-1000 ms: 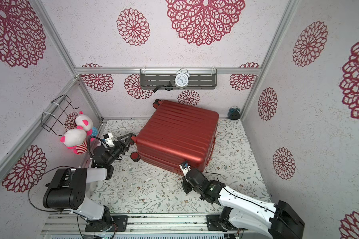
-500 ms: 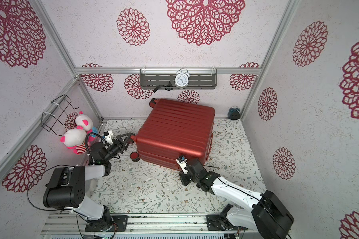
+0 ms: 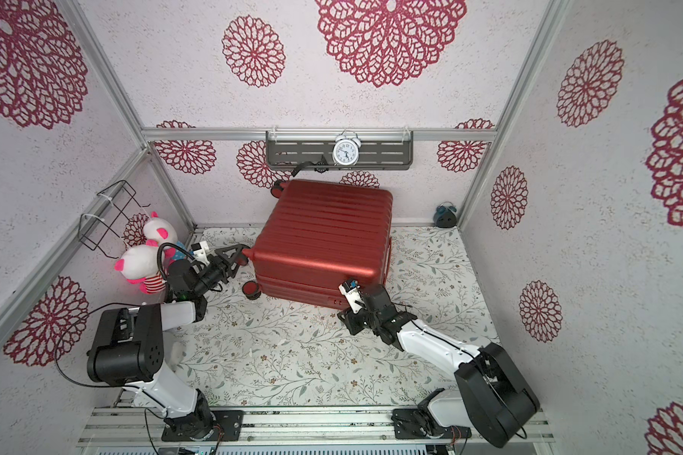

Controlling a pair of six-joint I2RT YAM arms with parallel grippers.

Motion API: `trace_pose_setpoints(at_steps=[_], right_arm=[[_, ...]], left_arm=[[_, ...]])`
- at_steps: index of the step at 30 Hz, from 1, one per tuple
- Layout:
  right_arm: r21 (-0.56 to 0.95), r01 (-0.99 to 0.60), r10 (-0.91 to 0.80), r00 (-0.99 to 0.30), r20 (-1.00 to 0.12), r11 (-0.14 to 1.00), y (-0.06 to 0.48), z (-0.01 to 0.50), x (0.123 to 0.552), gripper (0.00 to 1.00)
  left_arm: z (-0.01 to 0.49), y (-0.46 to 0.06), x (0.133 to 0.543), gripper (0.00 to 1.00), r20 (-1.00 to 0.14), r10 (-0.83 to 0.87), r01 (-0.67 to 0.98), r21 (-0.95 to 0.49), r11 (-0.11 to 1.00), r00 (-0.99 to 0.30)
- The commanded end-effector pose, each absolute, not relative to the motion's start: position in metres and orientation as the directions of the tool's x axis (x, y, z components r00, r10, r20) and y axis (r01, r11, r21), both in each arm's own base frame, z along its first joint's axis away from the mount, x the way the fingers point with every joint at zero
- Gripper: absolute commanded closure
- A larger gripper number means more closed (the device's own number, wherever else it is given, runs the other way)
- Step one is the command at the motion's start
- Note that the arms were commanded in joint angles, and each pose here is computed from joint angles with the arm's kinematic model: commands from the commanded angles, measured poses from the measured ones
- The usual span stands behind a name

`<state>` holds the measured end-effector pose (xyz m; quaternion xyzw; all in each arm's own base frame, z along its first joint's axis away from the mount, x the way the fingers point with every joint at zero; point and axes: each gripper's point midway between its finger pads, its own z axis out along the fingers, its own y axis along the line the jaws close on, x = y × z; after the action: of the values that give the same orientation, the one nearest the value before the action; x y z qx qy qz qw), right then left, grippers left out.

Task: Open the suitcase zippers
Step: Unzip the zipper on the suitcase.

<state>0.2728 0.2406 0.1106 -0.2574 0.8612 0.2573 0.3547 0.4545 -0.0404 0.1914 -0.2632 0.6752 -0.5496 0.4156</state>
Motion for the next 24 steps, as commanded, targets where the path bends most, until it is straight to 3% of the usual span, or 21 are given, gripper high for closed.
trace_pose_setpoints(at_steps=[1, 5, 6, 9, 14, 18, 20, 24], right_arm=[[0.312, -0.592, -0.134, -0.588, -0.797, 0.743, 0.231, 0.140, 0.275, 0.46], [0.331, -0.570, -0.096, -0.592, -0.800, 0.752, 0.218, 0.140, 0.260, 0.19], [0.340, -0.539, -0.066, -0.598, -0.798, 0.771, 0.212, 0.140, 0.260, 0.01], [0.357, -0.388, 0.050, -0.614, -0.787, 0.850, 0.186, 0.140, 0.265, 0.01], [0.415, -0.365, 0.181, -0.529, -0.829, 0.833, 0.171, 0.161, 0.262, 0.01], [0.426, -0.406, 0.192, -0.503, -0.843, 0.809, 0.167, 0.160, 0.262, 0.03], [0.446, -0.432, 0.190, -0.516, -0.835, 0.784, 0.166, 0.158, 0.263, 0.11], [0.556, -0.455, 0.284, -0.536, -0.795, 0.696, 0.160, 0.156, 0.267, 0.38]], left_arm=[[0.145, 0.005, 0.459, 0.71, -0.208, -0.887, -0.107, -0.956, 0.273, -0.412], [0.142, 0.005, 0.458, 0.71, -0.206, -0.886, -0.115, -0.955, 0.275, -0.415], [0.141, 0.005, 0.458, 0.71, -0.205, -0.886, -0.114, -0.955, 0.274, -0.416], [0.140, 0.004, 0.458, 0.71, -0.202, -0.885, -0.115, -0.955, 0.272, -0.419], [0.140, 0.004, 0.457, 0.71, -0.202, -0.885, -0.113, -0.956, 0.272, -0.420], [0.141, 0.003, 0.458, 0.70, -0.203, -0.881, -0.107, -0.956, 0.272, -0.426], [0.142, 0.003, 0.458, 0.70, -0.200, -0.881, -0.105, -0.957, 0.269, -0.428], [0.144, 0.002, 0.459, 0.70, -0.198, -0.882, -0.097, -0.960, 0.262, -0.429]])
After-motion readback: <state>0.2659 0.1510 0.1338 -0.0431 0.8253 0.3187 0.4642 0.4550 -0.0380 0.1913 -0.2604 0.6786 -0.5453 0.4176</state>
